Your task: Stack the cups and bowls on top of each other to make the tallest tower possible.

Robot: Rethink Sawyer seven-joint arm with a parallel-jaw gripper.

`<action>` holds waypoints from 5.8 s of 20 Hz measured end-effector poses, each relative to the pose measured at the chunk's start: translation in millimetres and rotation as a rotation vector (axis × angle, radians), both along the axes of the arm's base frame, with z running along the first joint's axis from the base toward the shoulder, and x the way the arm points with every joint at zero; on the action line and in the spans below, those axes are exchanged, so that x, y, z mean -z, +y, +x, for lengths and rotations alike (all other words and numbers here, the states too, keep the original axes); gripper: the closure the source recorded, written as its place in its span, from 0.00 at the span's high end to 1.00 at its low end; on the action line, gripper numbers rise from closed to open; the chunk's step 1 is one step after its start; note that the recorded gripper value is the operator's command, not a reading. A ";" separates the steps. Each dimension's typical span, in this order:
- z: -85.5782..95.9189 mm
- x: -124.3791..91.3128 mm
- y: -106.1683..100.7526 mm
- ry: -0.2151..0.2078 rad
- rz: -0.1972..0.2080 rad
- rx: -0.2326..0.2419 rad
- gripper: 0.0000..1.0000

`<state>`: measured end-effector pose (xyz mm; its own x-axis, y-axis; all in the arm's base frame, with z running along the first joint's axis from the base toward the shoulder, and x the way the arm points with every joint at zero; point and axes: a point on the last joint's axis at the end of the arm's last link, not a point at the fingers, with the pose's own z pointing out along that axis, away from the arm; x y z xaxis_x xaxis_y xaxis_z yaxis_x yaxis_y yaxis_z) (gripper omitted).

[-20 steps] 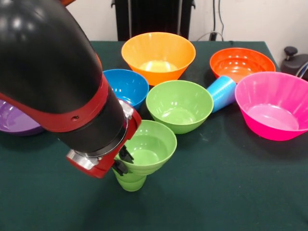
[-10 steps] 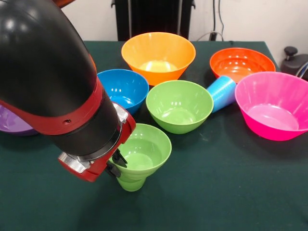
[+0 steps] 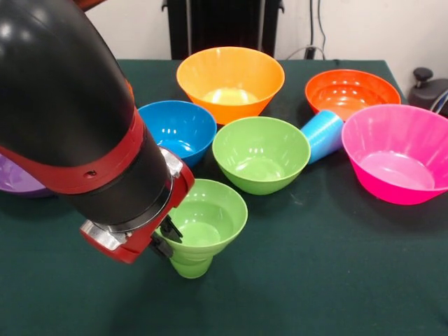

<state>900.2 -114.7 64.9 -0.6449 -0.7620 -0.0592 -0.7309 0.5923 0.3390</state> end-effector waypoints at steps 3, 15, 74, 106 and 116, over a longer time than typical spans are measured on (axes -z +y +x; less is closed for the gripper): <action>0.1 -1.9 -3.0 -0.001 -0.005 0.002 0.00; 2.1 -17.8 -17.0 -0.016 -0.026 0.010 0.00; -29.5 -4.1 -23.0 -0.044 0.067 -0.052 0.00; 1.6 -2.9 52.0 -0.097 -0.050 -0.088 0.00; 14.2 -6.1 44.8 -0.115 -0.103 -0.057 0.00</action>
